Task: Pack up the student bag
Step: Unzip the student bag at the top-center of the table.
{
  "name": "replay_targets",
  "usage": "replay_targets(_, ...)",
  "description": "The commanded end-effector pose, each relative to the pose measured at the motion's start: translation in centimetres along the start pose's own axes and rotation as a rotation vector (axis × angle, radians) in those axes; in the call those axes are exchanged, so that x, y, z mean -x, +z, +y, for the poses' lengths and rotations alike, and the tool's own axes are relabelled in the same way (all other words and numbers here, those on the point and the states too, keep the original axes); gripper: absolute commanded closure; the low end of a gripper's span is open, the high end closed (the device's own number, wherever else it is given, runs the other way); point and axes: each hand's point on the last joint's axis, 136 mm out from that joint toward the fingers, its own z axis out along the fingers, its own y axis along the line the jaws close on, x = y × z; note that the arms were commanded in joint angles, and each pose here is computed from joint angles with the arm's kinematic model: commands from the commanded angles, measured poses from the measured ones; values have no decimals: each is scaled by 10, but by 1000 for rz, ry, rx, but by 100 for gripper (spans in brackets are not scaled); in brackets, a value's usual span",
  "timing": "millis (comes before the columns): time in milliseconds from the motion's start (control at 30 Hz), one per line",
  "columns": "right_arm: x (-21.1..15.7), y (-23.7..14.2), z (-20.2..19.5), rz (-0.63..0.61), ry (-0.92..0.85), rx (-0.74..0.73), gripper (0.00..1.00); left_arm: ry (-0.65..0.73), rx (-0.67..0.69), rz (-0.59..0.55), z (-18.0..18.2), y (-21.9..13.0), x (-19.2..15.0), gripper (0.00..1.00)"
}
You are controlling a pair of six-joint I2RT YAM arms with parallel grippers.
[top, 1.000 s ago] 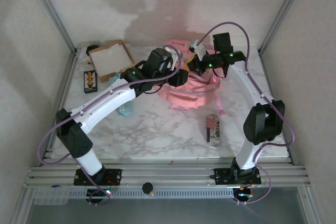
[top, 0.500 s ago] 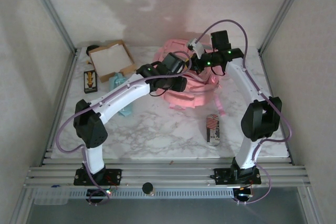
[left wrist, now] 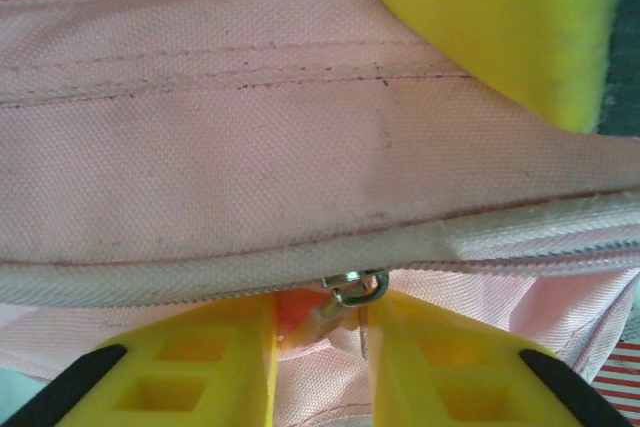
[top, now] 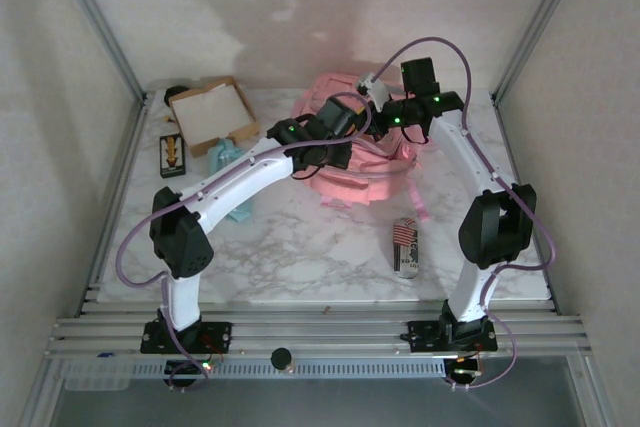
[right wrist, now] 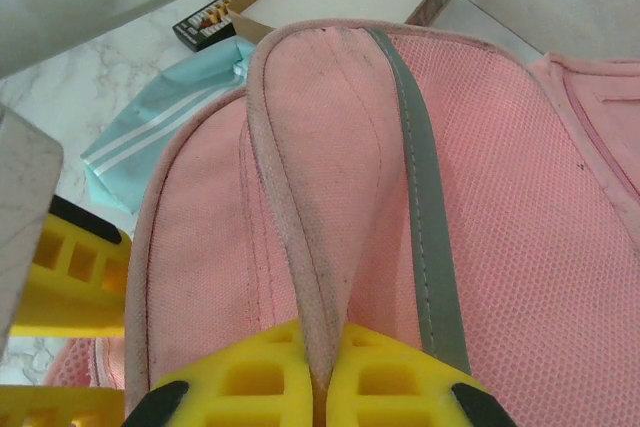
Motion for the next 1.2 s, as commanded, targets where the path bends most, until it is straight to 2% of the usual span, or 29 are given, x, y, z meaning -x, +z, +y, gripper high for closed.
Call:
replay_targets(0, 55, -18, 20, -155, -115, 48, 100, -10, 51, -40, 9, 1, 12, 79)
replay_targets(133, 53, -18, 19, -149, -119, 36, 100, -14, 38, -45, 13, -4, 8, 85)
replay_targets(267, 50, -19, 14, -135, -116, 8, 100, -36, 46, -51, 26, -11, 5, 99)
replay_targets(467, 40, -21, 13, -109, -143, -40, 100, -61, 20, -47, 45, -17, -7, 100)
replay_targets(567, 35, -20, 21, -135, -166, -43, 99, -75, -52, -76, 39, -20, -2, 100)
replay_targets(667, 33, -19, 32, -118, -192, -47, 94, -85, -115, -86, 30, -19, 3, 100)
replay_targets(767, 32, -25, 36, -115, -203, -90, 71, -81, -115, -83, 29, -17, 5, 100)
replay_targets(867, 31, -29, 52, -108, -248, -140, 61, -78, -119, -88, 28, -18, 6, 100)
replay_targets(1033, 13, -33, 77, -120, -260, -149, 50, -84, -128, -98, 29, -19, 7, 100)
replay_targets(1167, -18, -22, 73, -65, -230, -196, 49, -82, -139, -99, 28, -21, 7, 100)
